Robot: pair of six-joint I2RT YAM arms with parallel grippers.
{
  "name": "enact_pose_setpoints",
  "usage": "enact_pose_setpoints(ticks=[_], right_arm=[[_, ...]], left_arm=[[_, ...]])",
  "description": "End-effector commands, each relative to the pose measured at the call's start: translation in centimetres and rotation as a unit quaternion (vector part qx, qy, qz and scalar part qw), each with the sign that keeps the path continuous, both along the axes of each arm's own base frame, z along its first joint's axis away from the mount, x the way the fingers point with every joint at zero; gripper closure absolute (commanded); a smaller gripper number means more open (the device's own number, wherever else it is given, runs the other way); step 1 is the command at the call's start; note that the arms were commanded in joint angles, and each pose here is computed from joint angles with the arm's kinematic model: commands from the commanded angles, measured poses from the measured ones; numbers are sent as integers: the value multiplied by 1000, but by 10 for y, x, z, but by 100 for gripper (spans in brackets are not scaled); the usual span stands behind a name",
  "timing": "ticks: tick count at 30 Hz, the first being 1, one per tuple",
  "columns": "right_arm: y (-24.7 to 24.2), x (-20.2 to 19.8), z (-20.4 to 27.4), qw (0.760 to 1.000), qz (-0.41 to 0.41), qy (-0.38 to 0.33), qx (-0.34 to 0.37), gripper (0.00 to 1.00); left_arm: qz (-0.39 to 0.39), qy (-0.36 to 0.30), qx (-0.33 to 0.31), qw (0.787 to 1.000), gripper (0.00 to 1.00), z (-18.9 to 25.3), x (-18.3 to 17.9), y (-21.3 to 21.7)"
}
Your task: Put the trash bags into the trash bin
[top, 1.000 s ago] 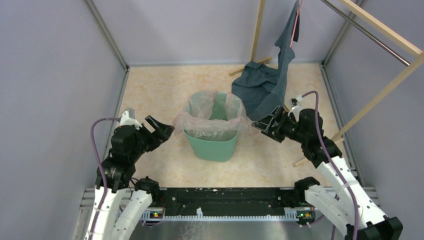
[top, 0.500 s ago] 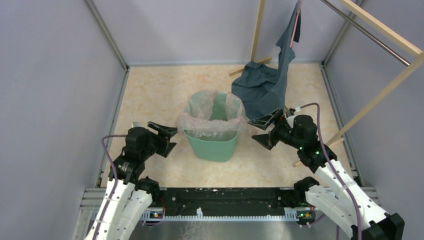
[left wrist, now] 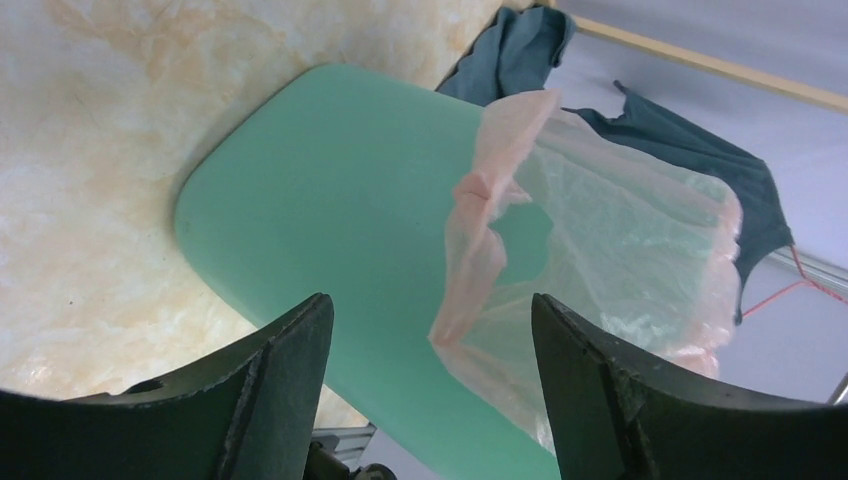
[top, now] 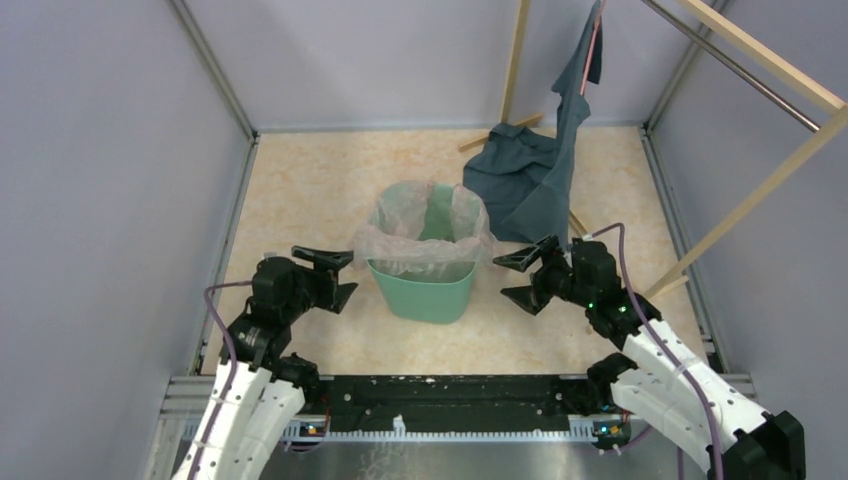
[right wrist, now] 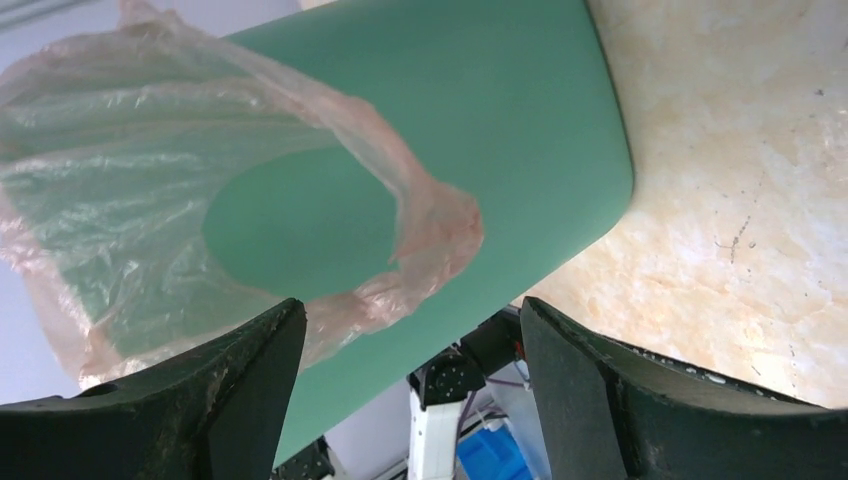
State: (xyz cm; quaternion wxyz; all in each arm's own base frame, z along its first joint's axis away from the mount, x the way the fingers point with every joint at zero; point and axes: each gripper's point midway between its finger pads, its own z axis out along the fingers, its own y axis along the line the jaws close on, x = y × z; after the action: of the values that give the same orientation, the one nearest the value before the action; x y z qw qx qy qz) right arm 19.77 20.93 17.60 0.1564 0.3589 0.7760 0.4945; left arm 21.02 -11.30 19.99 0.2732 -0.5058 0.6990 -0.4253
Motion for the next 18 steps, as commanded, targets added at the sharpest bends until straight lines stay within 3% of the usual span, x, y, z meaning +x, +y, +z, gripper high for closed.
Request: enact_pose_setpoints(ticks=[1,5,8,10,13,14,18], right_arm=[[5,17,13,999,-22,-18,21,23],[10,25,10,1000,-20,-13,19,32],[14,25,6,1000,-14,-7,17,53],[16,22,2,1000,-6,-3,18,77],[14,13,-1,1000,7,-2,10,96],[13,10,-1,1000,12,-8,5,100],[6,-7,-10,999,36,-14,-18,100]], left_arm=[[-12,-7,-33,999,24,7,16,-12],[-24,-11,-34,999,41,6,23,-17],[-34,-5,-33,999,58,-2,22,-20],[-37,-10,-28,999,74,-6,20,-19],[-45,-36,7,998,99,-2,16,-14],[-50,-41,25,998,100,-1,12,-12],[-66,-57,91,992,100,-2,-4,-1]])
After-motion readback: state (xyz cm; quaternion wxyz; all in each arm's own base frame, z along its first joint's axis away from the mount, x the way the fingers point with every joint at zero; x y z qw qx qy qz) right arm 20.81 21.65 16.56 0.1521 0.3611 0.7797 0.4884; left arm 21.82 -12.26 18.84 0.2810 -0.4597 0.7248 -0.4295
